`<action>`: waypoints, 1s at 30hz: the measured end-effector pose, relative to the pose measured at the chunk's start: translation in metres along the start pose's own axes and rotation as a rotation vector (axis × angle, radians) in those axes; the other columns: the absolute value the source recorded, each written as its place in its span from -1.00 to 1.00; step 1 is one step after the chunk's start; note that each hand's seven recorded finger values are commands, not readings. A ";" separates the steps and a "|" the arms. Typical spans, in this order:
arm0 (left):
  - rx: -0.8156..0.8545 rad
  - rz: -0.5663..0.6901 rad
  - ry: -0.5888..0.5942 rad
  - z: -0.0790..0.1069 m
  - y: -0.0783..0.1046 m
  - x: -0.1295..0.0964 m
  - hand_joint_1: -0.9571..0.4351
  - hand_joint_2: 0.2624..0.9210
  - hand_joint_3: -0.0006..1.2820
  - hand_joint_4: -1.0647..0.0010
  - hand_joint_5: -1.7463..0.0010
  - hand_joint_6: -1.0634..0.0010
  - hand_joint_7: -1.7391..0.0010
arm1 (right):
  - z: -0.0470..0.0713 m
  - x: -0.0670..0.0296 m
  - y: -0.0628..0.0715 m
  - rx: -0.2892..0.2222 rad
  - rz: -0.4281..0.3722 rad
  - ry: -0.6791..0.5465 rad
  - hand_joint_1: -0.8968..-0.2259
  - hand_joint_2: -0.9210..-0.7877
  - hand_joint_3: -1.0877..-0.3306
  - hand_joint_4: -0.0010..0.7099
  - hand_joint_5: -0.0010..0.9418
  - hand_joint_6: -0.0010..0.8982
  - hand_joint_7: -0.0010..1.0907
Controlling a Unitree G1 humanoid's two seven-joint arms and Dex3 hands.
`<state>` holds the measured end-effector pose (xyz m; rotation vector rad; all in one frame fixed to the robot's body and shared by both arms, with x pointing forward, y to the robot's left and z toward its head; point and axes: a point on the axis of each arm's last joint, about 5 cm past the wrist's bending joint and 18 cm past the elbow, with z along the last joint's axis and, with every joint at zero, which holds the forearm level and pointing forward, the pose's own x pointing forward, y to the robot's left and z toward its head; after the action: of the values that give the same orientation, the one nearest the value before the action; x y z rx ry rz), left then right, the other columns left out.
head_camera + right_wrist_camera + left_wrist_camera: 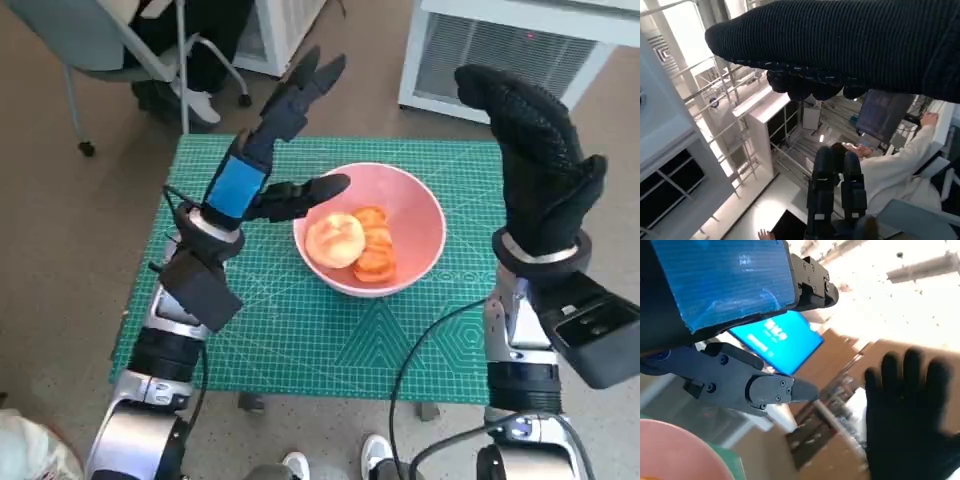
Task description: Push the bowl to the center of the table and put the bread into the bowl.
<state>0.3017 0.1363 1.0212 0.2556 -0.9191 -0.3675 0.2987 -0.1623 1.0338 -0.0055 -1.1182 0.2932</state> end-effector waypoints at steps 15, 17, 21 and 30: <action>-0.193 0.014 -0.054 0.009 0.002 0.000 -0.51 1.00 -0.39 0.69 0.97 0.56 0.86 | -0.001 0.0196 0.005 0.029 0.038 -0.020 -0.05 -1.00 -0.10 -0.52 -0.56 -1.00 0.25; -0.213 0.008 -0.058 0.010 0.002 0.001 -0.50 1.00 -0.41 0.69 0.97 0.56 0.86 | -0.001 0.0213 0.005 0.030 0.043 -0.022 -0.05 -1.00 -0.09 -0.51 -0.57 -1.00 0.25; -0.241 -0.003 -0.059 0.012 0.002 0.001 -0.48 1.00 -0.43 0.68 0.98 0.55 0.86 | -0.001 0.0227 0.006 0.030 0.052 -0.024 -0.06 -1.00 -0.09 -0.50 -0.58 -1.00 0.25; -0.267 0.004 -0.043 0.012 0.006 0.001 -0.46 1.00 -0.47 0.67 0.98 0.55 0.87 | -0.002 0.0229 0.006 0.031 0.056 -0.020 -0.07 -1.00 -0.09 -0.47 -0.63 -1.00 0.26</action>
<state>0.2940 0.1407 1.0311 0.0010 -0.9016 -0.4885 0.3087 -0.1513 1.0523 -0.0071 -1.1343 0.3615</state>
